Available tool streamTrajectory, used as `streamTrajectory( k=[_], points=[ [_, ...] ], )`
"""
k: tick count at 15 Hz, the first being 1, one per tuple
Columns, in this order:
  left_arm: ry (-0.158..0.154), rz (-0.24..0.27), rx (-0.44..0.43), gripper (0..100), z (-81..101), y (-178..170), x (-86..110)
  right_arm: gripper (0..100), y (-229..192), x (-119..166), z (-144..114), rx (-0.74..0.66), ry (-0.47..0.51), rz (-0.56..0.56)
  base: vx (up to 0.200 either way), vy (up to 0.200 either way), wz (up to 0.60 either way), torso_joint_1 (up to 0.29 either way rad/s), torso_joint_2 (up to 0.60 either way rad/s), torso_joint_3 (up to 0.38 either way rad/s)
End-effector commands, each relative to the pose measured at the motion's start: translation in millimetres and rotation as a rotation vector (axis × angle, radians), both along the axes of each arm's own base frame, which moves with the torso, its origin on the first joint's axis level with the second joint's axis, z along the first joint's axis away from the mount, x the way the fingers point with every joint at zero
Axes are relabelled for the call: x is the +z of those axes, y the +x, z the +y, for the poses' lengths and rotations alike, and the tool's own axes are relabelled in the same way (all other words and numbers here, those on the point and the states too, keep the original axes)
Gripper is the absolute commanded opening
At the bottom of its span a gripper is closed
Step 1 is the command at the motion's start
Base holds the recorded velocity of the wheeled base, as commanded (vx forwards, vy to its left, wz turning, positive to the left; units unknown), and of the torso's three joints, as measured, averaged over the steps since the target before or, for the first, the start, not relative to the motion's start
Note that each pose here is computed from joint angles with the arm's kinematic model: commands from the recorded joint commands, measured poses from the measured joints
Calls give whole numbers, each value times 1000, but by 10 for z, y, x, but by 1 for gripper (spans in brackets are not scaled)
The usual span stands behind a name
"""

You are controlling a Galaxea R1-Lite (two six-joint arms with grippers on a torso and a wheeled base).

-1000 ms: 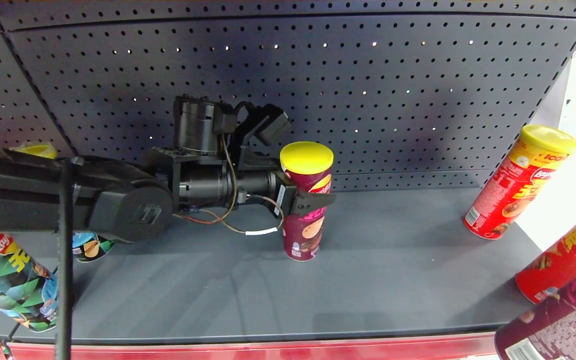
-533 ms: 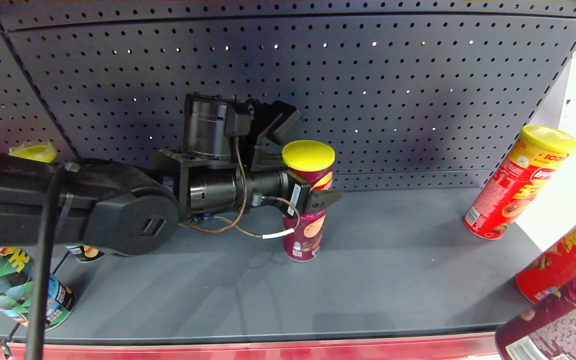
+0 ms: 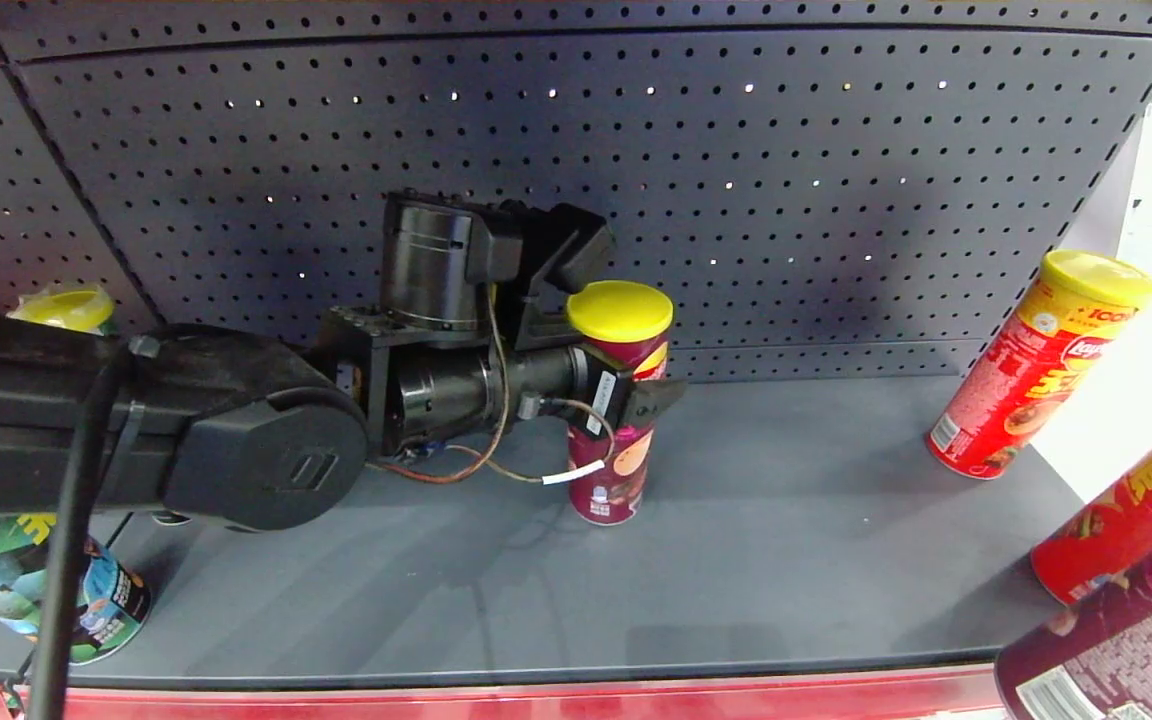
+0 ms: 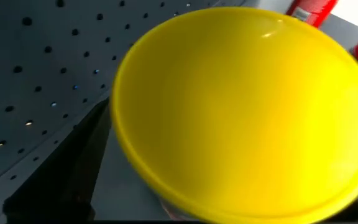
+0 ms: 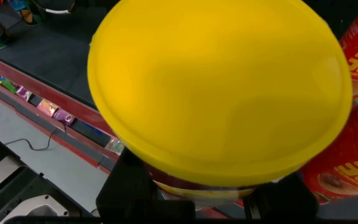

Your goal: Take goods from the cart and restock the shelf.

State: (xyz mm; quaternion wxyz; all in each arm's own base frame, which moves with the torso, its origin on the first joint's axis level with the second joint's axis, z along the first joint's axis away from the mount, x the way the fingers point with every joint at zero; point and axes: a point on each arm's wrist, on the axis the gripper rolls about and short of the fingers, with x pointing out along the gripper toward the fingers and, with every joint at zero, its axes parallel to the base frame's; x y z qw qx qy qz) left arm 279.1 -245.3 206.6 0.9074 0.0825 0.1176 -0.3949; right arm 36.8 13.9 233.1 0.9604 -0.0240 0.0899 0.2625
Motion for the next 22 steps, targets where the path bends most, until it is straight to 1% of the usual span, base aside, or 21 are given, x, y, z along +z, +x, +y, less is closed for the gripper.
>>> streamTrajectory(
  k=[1,4,6,7,9,12,13,14,16,17,19,20,22],
  points=[
    [1,-3,3,100,-3,-9,5,0,-2,1,0,1,0,-1,0,0,0,0,0,0],
    [8,3,-10,100,-59,-23,-35,0,-9,2,-1,1,0,-4,0,0,0,0,0,0],
    [7,1,-18,100,-87,-10,-67,0,-13,3,-2,1,1,-6,0,0,0,0,0,0],
    [9,10,-34,0,-100,-26,-90,0,-13,3,-2,1,1,-6,0,0,0,0,0,0],
    [14,30,-69,0,-108,-62,-140,0,-16,3,-2,1,1,-7,0,0,0,0,0,0],
    [24,63,-94,0,30,-160,-179,0,-22,16,-3,1,2,-13,0,0,0,0,0,0],
    [7,73,-140,0,143,-243,-133,0,-25,29,-3,1,3,-18,0,0,0,0,0,0],
    [-13,68,-174,0,282,-289,-58,0,-25,45,-3,1,5,-22,0,0,0,0,0,0],
    [-62,40,-222,0,503,-369,123,0,-16,73,-1,4,4,-27,0,0,0,0,0,0],
    [-77,39,-252,0,603,-420,176,0,-12,84,-1,4,4,-29,0,0,0,0,0,0],
    [-85,45,-289,0,707,-498,183,0,-3,107,2,9,6,-32,0,0,0,0,0,0],
    [-80,48,-316,0,713,-516,158,0,-4,123,4,15,7,-36,0,0,0,0,0,0],
    [-66,44,-413,0,738,-531,89,0,-8,139,4,19,8,-40,0,0,0,0,0,0]
  ],
)
